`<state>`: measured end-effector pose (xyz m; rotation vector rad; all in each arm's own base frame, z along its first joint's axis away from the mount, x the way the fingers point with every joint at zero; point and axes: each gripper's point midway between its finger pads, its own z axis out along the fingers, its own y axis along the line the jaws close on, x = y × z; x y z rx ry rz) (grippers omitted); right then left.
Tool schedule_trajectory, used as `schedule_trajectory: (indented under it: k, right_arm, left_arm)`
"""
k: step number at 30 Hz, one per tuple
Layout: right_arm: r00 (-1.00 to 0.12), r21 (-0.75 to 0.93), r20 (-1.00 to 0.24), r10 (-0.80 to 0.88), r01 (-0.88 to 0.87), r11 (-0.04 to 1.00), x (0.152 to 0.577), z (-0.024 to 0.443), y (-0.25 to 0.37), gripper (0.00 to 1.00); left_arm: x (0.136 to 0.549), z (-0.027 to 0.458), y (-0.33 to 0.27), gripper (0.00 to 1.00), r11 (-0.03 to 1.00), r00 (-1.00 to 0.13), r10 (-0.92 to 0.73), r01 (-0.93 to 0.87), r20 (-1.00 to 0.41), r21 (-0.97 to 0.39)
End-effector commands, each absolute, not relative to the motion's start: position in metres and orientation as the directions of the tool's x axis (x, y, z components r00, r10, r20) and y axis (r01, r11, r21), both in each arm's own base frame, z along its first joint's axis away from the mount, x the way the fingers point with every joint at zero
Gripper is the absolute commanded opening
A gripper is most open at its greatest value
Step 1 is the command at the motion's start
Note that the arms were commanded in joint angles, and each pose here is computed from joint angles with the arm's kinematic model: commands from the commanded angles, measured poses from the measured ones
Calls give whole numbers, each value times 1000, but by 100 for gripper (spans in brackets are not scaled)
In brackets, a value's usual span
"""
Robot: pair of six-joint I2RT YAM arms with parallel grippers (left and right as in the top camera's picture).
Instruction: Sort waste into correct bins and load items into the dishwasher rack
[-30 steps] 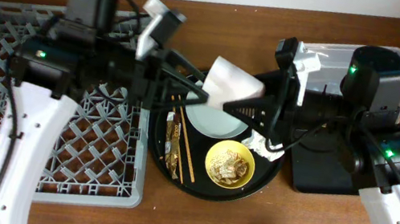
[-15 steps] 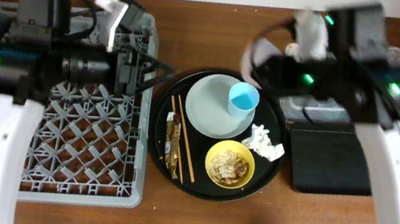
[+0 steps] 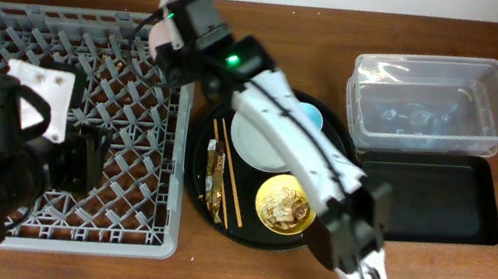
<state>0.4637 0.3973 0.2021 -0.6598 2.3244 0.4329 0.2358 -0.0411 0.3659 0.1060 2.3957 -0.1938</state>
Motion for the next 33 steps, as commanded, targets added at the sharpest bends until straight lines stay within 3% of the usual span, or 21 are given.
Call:
schedule_trajectory:
  k: [1, 8, 9, 12, 15, 20, 24, 28, 33]
  right_arm:
    - [-638, 98, -688, -346, -555, 826, 477, 167, 416, 36]
    - [-624, 87, -703, -341, -551, 830, 488, 143, 427, 37]
    - [-622, 88, -707, -338, -551, 830, 489, 144, 428, 41]
    - [-621, 89, -707, -338, -552, 829, 489, 144, 428, 61]
    - [-631, 86, -694, -347, -551, 830, 487, 141, 426, 100]
    - [-640, 83, -683, -353, -548, 833, 485, 140, 422, 99]
    - [-609, 89, -729, -312, -537, 839, 487, 188, 410, 99]
    - [-611, 35, -747, -262, -429, 902, 483, 262, 342, 99]
    - [-764, 61, -608, -217, -317, 946, 440, 305, 208, 99]
  left_arm:
    - [228, 365, -32, 53, 993, -742, 8, 86, -670, -83]
    - [223, 360, -31, 53, 993, -762, 11, 84, -647, -82]
    - [223, 360, -31, 53, 993, -763, 11, 84, -647, -83]
    - [223, 361, -31, 53, 993, -761, 11, 84, -649, -82]
    - [224, 361, -31, 53, 993, -758, 11, 84, -652, -82]
    - [224, 361, -31, 53, 993, -758, 10, 84, -652, -82]
    - [225, 362, -31, 53, 993, -755, 10, 85, -655, -83]
    - [226, 363, -33, 53, 992, -752, 10, 89, -659, -88]
    - [228, 363, -38, 54, 988, -752, 9, 110, -659, -112]
